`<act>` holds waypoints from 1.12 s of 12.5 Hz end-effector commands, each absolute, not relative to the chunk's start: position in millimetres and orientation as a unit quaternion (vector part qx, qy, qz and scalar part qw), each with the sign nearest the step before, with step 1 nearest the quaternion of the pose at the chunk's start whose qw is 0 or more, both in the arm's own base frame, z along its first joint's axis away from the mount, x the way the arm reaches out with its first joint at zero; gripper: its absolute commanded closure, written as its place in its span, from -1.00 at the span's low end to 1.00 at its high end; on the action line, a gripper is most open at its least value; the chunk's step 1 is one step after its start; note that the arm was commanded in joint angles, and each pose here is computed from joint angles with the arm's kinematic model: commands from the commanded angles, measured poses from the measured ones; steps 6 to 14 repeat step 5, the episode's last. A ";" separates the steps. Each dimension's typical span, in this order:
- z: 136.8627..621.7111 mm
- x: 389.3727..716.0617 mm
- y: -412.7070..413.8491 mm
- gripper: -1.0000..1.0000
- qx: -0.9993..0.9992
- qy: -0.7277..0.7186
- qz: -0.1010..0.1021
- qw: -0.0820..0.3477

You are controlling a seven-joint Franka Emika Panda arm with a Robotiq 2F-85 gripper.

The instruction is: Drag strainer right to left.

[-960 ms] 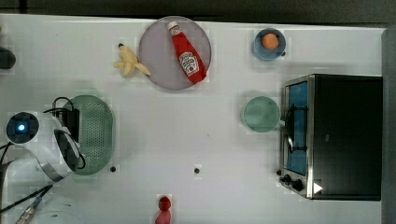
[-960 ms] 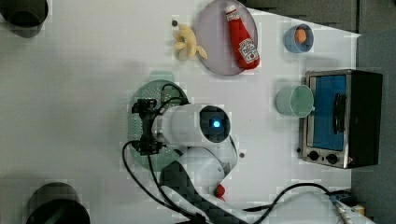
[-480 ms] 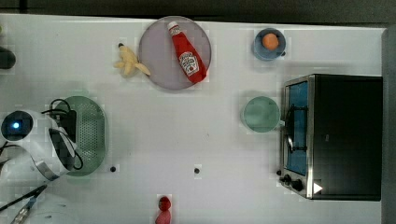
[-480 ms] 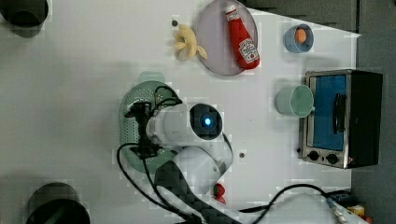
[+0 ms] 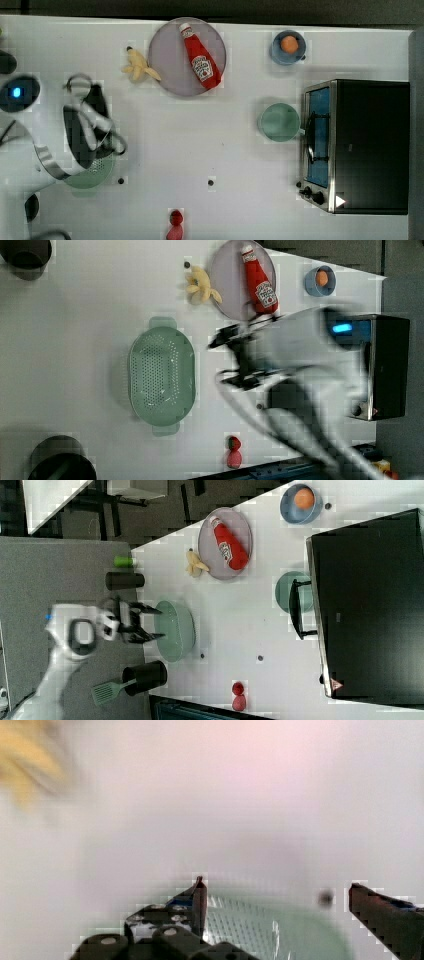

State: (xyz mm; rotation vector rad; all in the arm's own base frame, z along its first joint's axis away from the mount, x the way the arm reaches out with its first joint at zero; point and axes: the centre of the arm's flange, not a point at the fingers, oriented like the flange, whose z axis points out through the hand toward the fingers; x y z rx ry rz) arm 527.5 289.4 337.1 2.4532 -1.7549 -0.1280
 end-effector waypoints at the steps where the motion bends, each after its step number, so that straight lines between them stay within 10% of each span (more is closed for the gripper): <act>1: 467.5 549.1 168.8 -1.00 0.864 -0.502 -0.015 0.031; 5: 548.9 523.6 23.3 -1.00 0.910 -0.412 -0.004 0.055; 14: 548.9 523.6 23.3 -1.00 0.910 -0.412 -0.004 0.055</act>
